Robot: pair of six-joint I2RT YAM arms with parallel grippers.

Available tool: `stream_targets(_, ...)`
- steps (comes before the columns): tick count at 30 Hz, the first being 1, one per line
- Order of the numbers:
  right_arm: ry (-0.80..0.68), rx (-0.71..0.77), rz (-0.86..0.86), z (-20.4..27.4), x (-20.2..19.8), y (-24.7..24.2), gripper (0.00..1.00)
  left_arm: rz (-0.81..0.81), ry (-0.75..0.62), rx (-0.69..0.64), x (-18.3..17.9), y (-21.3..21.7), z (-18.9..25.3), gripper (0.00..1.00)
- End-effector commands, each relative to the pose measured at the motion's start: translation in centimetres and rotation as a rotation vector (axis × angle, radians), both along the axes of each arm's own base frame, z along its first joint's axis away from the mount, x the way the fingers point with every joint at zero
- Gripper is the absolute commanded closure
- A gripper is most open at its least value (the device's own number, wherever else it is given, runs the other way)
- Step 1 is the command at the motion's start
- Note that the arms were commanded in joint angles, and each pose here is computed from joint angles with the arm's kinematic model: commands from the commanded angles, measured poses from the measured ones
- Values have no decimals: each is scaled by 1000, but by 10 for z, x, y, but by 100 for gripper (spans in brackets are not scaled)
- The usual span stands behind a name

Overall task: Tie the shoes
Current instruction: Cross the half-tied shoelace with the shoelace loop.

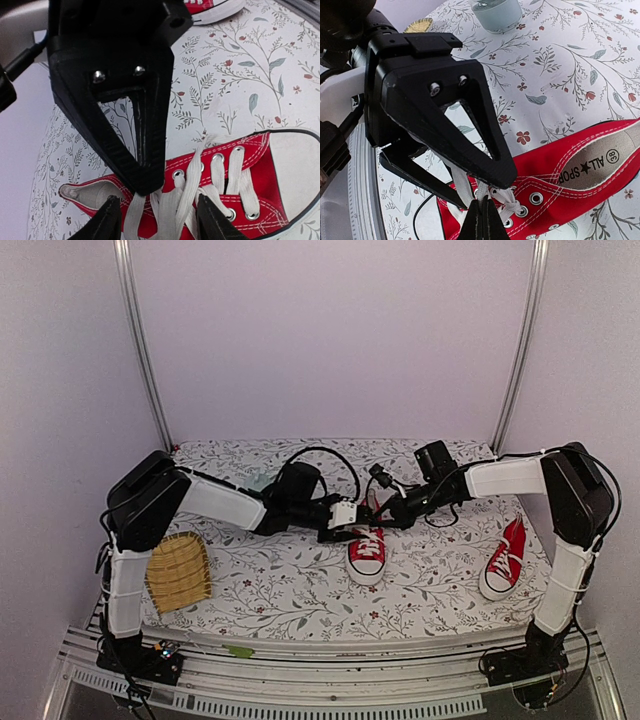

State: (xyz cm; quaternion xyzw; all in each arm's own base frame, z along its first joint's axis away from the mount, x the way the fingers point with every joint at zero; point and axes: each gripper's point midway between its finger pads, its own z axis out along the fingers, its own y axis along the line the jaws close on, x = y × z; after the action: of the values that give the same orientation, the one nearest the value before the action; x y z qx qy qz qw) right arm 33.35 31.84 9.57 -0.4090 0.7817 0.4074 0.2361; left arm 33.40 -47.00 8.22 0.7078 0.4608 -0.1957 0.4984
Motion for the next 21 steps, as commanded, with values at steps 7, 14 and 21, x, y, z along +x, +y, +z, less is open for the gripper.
stream_targets(7, -70, 68, 38, 38, -2, 7, 99, 86, 53, -103, 13, -11, 12, 58)
stream_targets(14, -80, 72, 45, 42, -4, 7, 99, 97, 60, -79, 14, -8, 3, 60)
stream_targets(21, -65, 73, 53, 40, -6, 7, 99, 126, 51, -96, 19, -8, 5, 82)
